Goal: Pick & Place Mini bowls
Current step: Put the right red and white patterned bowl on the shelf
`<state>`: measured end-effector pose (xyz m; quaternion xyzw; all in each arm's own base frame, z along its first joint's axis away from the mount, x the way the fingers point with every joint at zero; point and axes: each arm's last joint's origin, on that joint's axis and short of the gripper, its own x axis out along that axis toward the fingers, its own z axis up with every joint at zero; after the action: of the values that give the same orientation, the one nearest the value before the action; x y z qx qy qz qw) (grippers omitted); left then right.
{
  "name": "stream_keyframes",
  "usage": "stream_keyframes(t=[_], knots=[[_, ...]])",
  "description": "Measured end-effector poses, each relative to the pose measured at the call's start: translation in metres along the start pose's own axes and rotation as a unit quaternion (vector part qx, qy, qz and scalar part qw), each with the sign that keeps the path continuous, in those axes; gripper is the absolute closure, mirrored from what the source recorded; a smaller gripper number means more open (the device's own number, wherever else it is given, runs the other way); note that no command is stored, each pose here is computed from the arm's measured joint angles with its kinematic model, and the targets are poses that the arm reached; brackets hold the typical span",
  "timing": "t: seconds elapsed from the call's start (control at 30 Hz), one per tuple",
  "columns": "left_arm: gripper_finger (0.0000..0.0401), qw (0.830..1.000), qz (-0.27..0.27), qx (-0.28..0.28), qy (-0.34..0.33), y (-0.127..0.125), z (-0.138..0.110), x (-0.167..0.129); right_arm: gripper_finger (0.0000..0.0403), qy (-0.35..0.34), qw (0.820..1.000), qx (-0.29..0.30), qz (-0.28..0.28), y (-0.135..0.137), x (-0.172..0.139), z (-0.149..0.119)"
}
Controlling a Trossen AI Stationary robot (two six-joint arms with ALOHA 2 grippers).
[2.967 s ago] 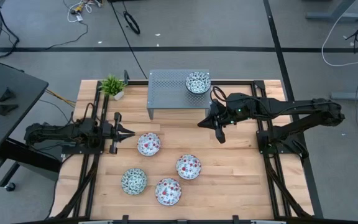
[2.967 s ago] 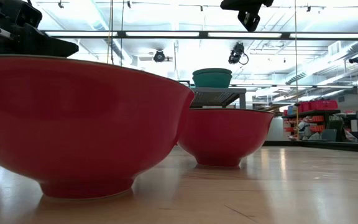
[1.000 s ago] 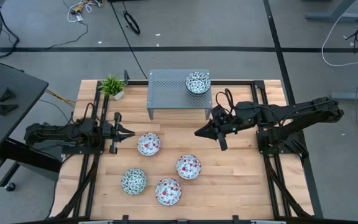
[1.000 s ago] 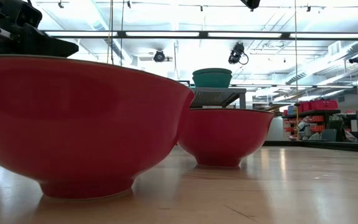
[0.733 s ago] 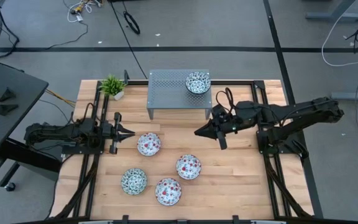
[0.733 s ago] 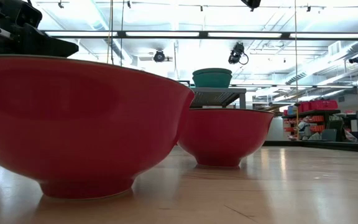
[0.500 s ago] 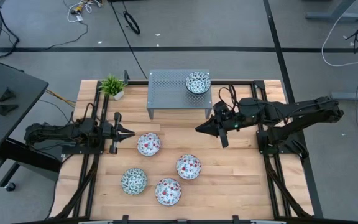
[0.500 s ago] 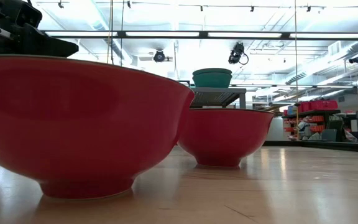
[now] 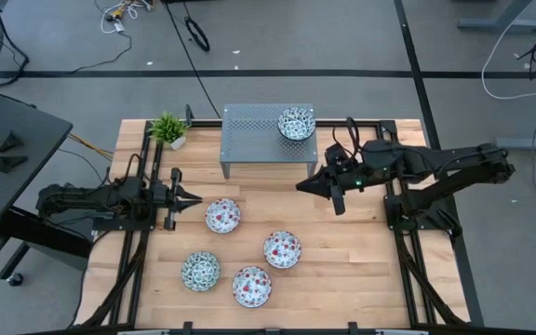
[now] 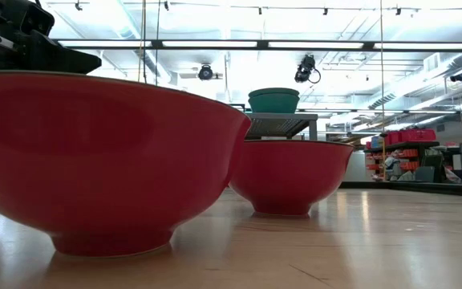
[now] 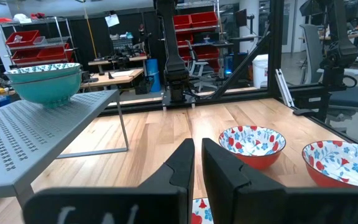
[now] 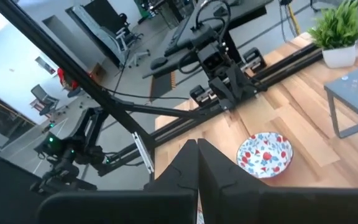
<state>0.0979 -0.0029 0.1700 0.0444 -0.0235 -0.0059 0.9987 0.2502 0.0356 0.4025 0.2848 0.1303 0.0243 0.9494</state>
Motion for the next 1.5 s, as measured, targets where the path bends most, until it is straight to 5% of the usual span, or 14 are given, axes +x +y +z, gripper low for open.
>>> stream_keyframes(t=[0.47, 1.5], knots=[[0.0364, 1.0, 0.0, 0.0, 0.0, 0.0, 0.0, 0.0, 0.0403, -0.011, 0.999, -0.003, -0.03, -0.002, -0.004, 0.008], [0.0364, 1.0, 0.0, 0.0, 0.001, 0.0, 0.0, 0.0, 0.0403, 0.242, 0.961, -0.001, -0.134, -0.032, 0.068, -0.062]])
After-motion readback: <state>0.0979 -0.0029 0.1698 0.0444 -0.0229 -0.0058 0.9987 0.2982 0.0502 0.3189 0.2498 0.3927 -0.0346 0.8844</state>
